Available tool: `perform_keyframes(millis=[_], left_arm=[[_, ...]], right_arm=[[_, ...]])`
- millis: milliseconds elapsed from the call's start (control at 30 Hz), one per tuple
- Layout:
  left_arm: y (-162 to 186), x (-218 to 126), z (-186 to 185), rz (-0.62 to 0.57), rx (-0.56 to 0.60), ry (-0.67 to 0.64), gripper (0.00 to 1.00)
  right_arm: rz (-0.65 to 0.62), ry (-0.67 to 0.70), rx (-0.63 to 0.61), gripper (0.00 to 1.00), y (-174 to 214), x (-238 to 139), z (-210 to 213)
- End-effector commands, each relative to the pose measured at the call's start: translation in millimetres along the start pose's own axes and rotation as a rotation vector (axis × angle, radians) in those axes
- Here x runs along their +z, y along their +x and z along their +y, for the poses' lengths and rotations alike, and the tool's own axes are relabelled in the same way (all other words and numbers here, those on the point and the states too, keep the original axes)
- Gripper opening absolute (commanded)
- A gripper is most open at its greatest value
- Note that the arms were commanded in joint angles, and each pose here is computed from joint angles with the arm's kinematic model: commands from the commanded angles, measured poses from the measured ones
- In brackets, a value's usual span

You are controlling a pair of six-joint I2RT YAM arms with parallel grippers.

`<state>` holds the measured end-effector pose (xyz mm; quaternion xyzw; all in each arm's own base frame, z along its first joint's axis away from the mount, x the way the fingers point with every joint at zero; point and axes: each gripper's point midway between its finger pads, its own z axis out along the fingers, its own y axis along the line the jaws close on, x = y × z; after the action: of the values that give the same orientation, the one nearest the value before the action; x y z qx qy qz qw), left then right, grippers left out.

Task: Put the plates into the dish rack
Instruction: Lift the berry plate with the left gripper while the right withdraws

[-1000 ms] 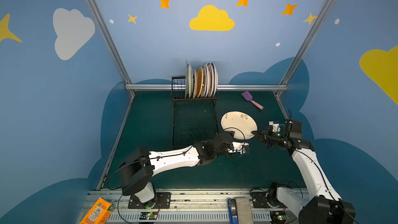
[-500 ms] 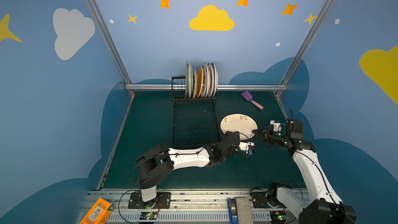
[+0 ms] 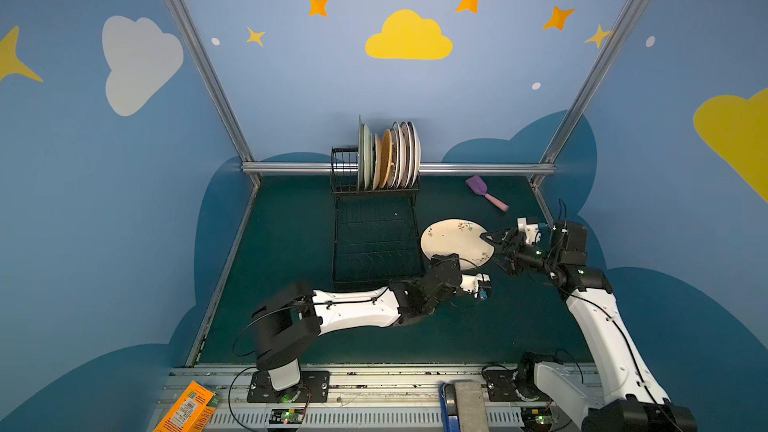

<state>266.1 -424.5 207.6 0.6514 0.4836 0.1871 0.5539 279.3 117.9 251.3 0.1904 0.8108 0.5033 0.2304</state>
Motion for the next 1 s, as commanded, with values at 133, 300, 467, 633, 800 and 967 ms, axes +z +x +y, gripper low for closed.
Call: perform_keyframes(millis=[133,300,467,633,800,967], left_arm=[[6,-72,30,-0.028,-0.252,0.023,0.04],[27,-128,66,-0.013,-0.583,0.025,0.04],[62,-185,137,-0.010,-1.025,-0.158,0.04],[100,-234,201,-0.031,-1.354,-0.285,0.04],[141,-259,255,-0.044,-1.589,-0.372,0.04],[151,-242,300,-0.040,-1.666,-0.331,0.04]], right_arm=[[-0.149,-0.047,-0.282,0.85,-30,-23,60],[-0.167,-0.081,-0.363,0.85,-29,-28,78],[-0.178,-0.097,-0.478,0.85,-15,-18,83],[-0.091,-0.111,-0.567,0.85,11,4,83],[-0.035,-0.180,-0.649,0.86,34,18,90],[0.030,-0.220,-0.724,0.85,58,29,97]])
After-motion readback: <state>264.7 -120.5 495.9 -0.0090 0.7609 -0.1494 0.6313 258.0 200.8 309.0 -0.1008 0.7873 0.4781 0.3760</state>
